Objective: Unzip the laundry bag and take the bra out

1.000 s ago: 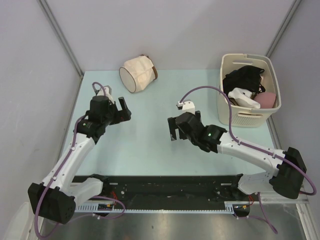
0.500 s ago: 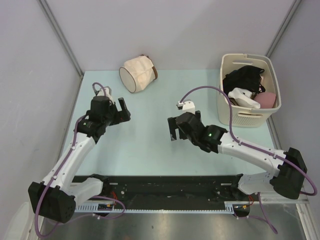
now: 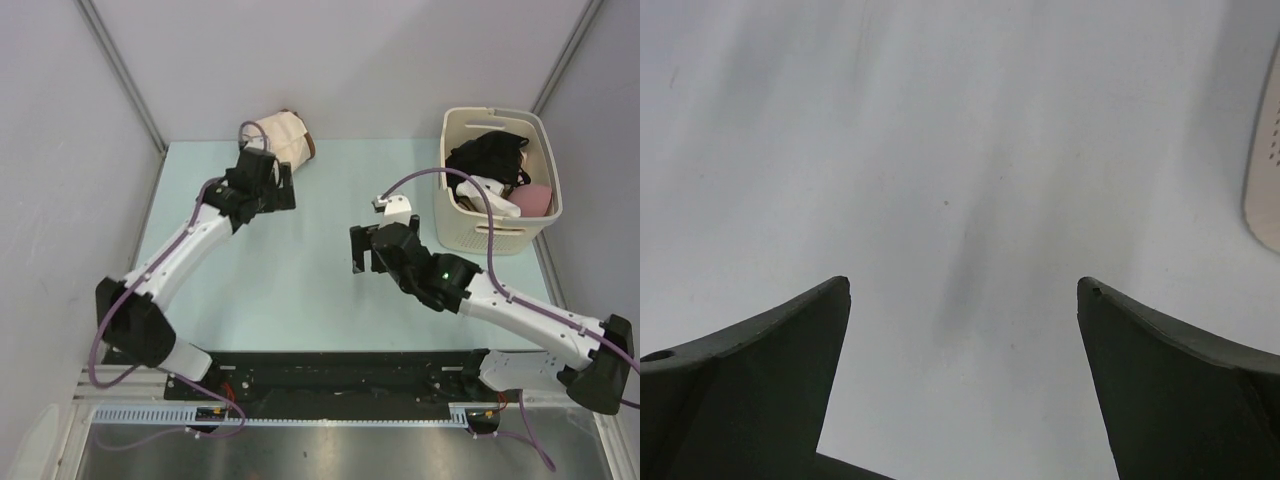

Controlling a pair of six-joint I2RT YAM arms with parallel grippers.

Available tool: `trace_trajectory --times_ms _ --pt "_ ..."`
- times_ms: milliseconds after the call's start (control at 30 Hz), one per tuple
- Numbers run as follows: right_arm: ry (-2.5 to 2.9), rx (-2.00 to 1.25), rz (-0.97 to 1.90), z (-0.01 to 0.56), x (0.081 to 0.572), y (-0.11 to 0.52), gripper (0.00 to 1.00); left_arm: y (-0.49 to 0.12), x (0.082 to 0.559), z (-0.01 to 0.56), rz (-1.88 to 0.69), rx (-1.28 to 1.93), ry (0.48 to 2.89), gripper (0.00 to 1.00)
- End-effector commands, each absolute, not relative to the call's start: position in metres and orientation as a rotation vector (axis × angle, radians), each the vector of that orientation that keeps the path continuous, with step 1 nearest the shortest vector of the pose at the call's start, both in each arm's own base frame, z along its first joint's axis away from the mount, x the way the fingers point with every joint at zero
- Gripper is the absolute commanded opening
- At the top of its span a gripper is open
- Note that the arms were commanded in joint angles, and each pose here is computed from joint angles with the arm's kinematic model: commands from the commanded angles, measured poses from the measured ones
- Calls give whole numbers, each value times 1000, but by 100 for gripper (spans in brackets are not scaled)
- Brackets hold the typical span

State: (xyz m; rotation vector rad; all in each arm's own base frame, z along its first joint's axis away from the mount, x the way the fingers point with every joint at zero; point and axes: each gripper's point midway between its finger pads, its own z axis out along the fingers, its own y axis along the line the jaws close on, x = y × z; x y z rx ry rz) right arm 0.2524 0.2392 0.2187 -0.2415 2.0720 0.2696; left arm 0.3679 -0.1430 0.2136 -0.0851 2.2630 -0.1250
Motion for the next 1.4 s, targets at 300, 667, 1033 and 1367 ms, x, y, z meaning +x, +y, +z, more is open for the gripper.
trace_trajectory --times_ms 300,667,1033,1367 --pt "2019 -139 302 245 247 218 100 -126 501 214 240 -460 2141 99" --pt "2111 -196 377 212 260 249 99 -127 590 164 174 -461 2116 95" --pt "2129 -195 388 202 266 257 100 -117 606 163 196 -394 2082 0" --pt "2142 -60 359 219 264 213 100 -172 497 188 -91 19 2256 0"
